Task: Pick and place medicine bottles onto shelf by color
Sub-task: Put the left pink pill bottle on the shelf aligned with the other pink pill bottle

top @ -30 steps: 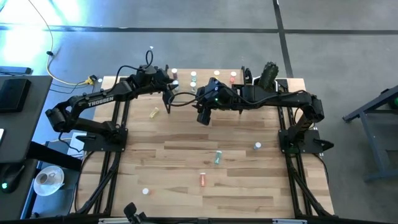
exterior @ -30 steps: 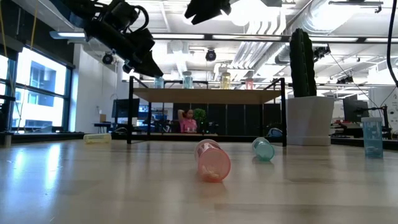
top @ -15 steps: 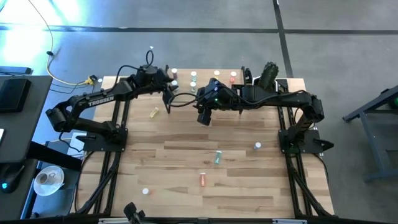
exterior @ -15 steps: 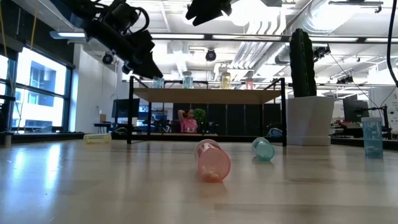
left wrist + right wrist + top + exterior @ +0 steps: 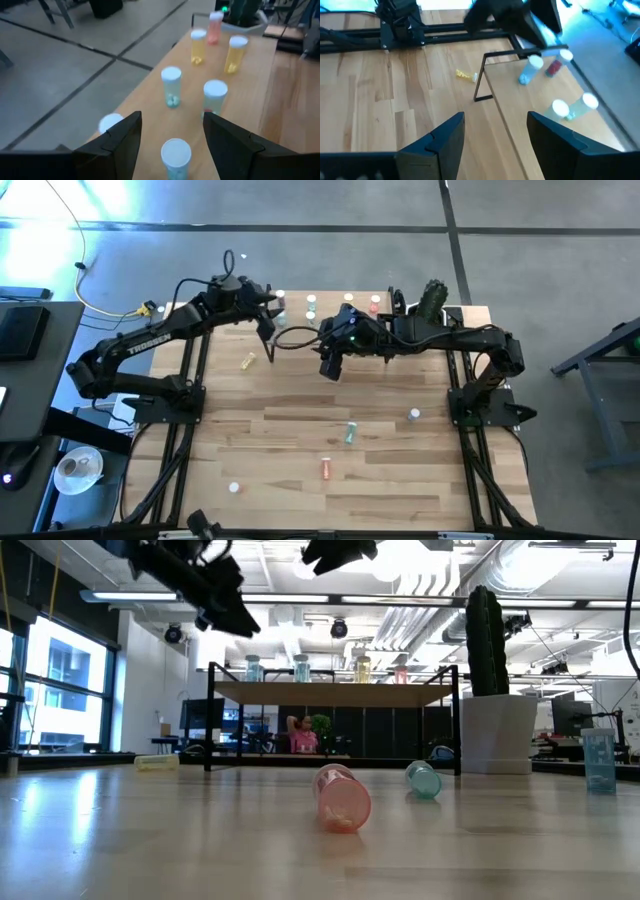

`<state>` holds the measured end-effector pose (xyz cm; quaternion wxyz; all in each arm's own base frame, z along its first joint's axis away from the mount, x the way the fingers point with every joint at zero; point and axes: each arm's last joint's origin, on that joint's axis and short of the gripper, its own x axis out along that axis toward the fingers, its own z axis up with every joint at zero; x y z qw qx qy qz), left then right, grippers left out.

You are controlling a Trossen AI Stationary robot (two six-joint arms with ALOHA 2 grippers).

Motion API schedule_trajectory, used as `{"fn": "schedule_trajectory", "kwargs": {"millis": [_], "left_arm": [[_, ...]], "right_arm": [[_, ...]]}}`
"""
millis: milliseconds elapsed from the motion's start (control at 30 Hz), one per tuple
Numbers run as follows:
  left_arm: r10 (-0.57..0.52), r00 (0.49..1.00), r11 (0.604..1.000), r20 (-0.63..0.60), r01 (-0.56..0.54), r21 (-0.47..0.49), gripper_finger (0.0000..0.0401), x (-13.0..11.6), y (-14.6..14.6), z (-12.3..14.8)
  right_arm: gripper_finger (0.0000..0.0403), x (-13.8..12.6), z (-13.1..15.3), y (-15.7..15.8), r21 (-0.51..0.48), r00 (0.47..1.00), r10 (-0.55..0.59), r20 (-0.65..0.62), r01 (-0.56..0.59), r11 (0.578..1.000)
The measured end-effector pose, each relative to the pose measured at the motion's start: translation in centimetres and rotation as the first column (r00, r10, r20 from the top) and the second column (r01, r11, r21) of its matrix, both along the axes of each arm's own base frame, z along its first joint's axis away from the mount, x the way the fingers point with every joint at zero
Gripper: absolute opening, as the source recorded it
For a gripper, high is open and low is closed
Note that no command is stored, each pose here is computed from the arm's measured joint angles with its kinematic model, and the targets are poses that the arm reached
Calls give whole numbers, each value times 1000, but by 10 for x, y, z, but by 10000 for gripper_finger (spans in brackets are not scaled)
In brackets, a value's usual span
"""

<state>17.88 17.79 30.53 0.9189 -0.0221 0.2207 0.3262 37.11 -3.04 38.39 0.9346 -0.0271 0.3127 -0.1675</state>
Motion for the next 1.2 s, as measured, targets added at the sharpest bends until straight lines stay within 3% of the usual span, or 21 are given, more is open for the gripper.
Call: {"fn": "schedule_trajectory", "kwargs": {"millis": [133, 400, 667, 867, 1200], "left_arm": [[0, 1000, 1000, 26, -1, 26, 203, -12, -12, 14], [-7, 997, 1000, 78, 7, 0, 198, -30, -38, 25], [-88, 993, 996, 83, 89, -7, 189, -21, -55, -1], [-159, 982, 986, 98, 162, -30, 188, -11, -69, -6], [-323, 943, 931, 81, 332, -154, 188, 5, -109, -13]], "right_arm": [[206, -5, -2, 3, 63, 999, -40, -23, 42, 997], [206, -9, -26, 18, 142, 979, -82, -189, 110, 984], [206, -12, -61, 42, 181, 954, -105, -280, 160, 970], [206, -17, -83, 68, 194, 939, -120, -322, 190, 962], [206, -31, -128, 110, 309, 917, -210, -339, 319, 896]]}}
